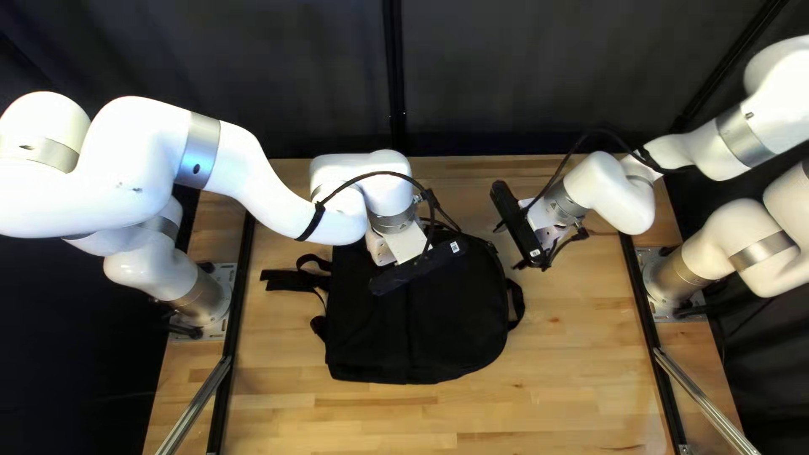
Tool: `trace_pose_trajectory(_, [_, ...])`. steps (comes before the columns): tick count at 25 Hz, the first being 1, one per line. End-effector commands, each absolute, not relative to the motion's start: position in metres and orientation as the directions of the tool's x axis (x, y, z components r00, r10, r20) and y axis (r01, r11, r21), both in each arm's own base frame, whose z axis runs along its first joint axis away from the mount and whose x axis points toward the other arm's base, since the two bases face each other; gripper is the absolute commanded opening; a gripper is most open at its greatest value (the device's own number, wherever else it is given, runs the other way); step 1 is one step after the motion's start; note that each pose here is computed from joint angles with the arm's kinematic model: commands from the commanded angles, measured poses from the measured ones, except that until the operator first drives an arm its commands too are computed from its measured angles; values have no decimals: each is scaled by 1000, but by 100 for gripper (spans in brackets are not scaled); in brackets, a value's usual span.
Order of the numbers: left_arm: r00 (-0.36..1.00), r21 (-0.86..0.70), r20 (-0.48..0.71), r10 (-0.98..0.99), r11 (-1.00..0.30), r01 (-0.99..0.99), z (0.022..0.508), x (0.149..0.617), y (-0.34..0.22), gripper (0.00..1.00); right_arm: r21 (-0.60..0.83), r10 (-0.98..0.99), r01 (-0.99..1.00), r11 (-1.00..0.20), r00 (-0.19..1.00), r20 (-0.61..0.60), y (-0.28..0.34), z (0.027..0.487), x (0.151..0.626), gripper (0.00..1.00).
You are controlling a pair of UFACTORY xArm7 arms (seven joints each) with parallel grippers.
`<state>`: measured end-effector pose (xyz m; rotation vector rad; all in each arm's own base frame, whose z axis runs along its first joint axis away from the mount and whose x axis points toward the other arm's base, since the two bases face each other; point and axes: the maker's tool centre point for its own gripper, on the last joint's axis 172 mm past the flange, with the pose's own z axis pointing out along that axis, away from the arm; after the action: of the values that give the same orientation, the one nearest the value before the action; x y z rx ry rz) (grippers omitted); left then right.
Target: Remove a lunch box from a kids backpack
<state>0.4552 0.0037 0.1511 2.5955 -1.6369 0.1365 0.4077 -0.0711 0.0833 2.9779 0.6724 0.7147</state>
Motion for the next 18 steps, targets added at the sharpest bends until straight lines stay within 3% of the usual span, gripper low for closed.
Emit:
trace_pose_trajectory(1, [428, 10, 112, -897, -430, -903, 152, 455, 4, 0, 104, 412, 410, -906, 800, 437, -80, 81, 422, 100])
trace_pose_trajectory(2, [428, 9, 112, -897, -430, -903, 151, 455, 3, 0, 103, 413, 412, -905, 799, 436, -80, 80, 424, 93])
trace_pose_trajectory(3, [428, 9, 112, -897, -430, -903, 151, 455, 3, 0, 102, 414, 414, -905, 799, 436, -80, 79, 424, 36])
trace_pose_trajectory(4, [428, 9, 112, -897, -430, -903, 151, 454, 3, 0, 101, 419, 419, -902, 798, 434, -77, 79, 426, 0])
trace_pose_trajectory(18, [466, 3, 99, -879, -468, -884, 150, 452, 8, 0, 93, 450, 452, -887, 798, 401, -42, 77, 412, 0])
